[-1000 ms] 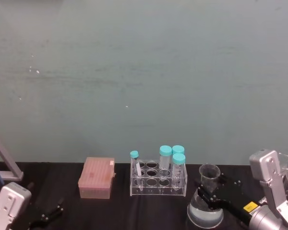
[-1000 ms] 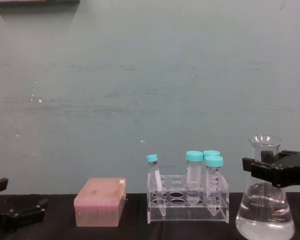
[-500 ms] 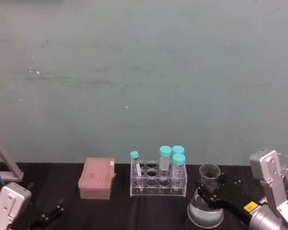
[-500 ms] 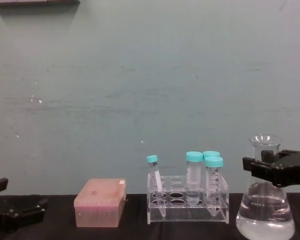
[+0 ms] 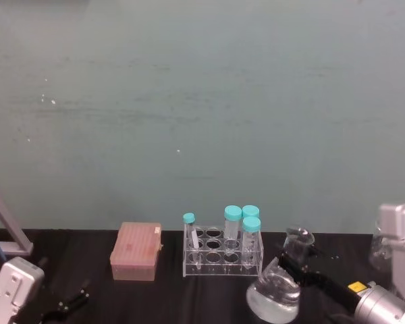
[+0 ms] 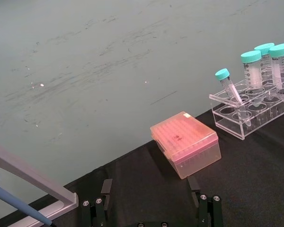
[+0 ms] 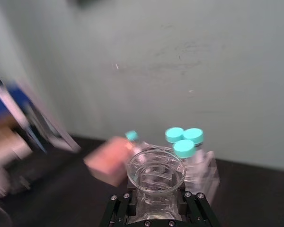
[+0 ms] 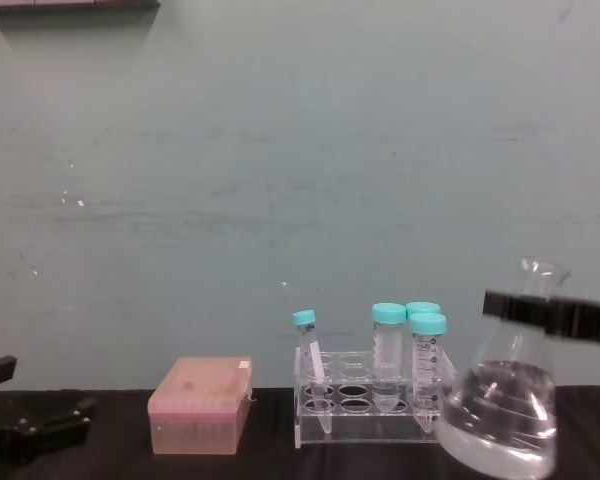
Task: Pick up the beaker with the right gripper, shake it three times, and then put it down.
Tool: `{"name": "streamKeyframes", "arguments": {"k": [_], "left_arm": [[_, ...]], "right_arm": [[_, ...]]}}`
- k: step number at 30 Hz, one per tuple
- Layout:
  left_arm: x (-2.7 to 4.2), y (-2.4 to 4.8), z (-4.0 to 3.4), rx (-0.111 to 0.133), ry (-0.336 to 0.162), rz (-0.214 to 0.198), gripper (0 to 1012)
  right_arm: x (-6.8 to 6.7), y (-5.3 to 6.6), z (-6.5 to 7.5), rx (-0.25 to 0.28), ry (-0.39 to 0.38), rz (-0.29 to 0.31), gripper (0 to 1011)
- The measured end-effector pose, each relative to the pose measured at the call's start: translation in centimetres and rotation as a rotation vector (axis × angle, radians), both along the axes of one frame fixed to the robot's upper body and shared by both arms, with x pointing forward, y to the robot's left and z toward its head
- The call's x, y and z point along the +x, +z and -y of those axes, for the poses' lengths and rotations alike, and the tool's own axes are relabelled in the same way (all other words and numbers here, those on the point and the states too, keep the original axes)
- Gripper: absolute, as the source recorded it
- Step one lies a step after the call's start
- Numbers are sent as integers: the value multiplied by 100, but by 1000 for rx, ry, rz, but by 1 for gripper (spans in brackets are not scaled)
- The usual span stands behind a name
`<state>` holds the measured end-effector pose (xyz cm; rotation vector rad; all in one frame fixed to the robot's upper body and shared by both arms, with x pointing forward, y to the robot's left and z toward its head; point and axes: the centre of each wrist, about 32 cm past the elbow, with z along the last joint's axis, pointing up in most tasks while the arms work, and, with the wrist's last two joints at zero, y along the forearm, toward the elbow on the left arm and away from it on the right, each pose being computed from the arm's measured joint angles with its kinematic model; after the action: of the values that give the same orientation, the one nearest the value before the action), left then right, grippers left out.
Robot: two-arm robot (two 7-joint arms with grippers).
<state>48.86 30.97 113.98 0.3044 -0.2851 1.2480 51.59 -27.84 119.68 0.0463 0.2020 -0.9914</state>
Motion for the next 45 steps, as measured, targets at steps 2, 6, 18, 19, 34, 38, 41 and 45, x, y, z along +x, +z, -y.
{"name": "streamKeyframes", "arguments": {"k": [2, 6, 18, 19, 34, 38, 41, 45], "left_arm": [[0, 0, 0, 0, 0, 0, 1000], [0, 0, 0, 0, 0, 0, 1000], [0, 0, 0, 0, 0, 0, 1000], [0, 0, 0, 0, 0, 0, 1000], [0, 0, 0, 0, 0, 0, 1000], [0, 0, 0, 0, 0, 0, 1000], [0, 0, 0, 0, 0, 0, 1000], [0, 0, 0, 0, 0, 0, 1000]], "right_arm": [[-1, 6, 20, 151, 8, -72, 458], [-6, 5, 43, 356, 21, -173, 458], [-28, -35, 53, 518, -2, -307, 458], [-25, -32, 53, 489, -6, -294, 458], [55, 50, 133, -683, 3, 385, 458], [70, 16, 177, -935, 18, 552, 458], [87, 1, 209, -1057, 17, 633, 458], [106, -8, 230, -1094, 5, 656, 458]]}}
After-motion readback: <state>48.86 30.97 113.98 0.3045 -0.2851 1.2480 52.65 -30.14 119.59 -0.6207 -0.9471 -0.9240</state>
